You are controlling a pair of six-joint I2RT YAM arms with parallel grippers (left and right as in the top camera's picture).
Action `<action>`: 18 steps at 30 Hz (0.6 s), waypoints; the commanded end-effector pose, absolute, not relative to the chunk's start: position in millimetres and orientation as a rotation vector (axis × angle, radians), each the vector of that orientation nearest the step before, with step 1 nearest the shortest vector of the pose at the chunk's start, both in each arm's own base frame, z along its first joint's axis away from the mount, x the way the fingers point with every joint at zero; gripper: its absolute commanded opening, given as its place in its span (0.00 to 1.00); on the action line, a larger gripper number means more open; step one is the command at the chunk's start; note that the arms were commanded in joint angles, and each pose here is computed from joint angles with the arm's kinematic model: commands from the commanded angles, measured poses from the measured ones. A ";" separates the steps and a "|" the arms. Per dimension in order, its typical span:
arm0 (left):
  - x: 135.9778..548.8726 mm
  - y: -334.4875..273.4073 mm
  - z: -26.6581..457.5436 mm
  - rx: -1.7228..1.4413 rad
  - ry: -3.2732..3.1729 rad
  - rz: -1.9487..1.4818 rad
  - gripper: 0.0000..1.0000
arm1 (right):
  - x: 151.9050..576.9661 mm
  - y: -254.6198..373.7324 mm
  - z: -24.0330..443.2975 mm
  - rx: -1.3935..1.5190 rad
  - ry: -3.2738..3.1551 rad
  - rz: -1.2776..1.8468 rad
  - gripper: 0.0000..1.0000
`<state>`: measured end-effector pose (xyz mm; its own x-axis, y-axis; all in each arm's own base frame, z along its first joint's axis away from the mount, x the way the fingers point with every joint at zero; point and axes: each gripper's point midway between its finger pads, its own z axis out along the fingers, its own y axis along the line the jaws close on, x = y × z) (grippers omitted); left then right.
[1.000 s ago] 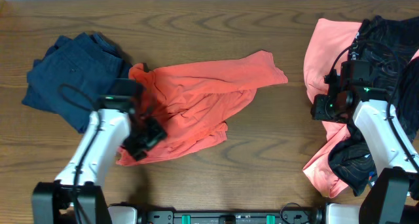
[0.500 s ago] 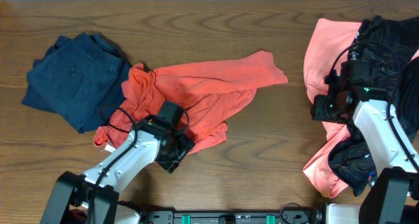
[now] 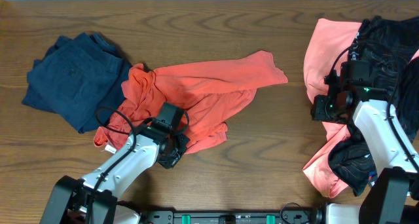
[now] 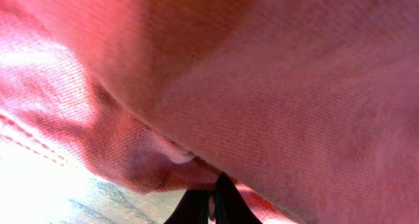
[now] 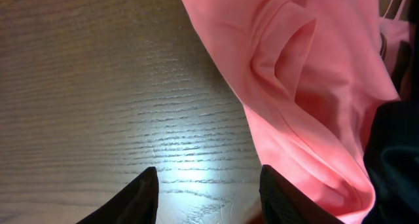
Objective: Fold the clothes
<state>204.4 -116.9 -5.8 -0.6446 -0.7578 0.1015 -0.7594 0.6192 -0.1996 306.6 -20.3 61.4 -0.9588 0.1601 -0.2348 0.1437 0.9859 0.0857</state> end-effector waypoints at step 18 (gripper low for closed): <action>131.8 13.4 77.4 1.457 -2.906 -0.008 0.06 | 331.3 67.4 51.5 -0.024 2.838 0.459 0.57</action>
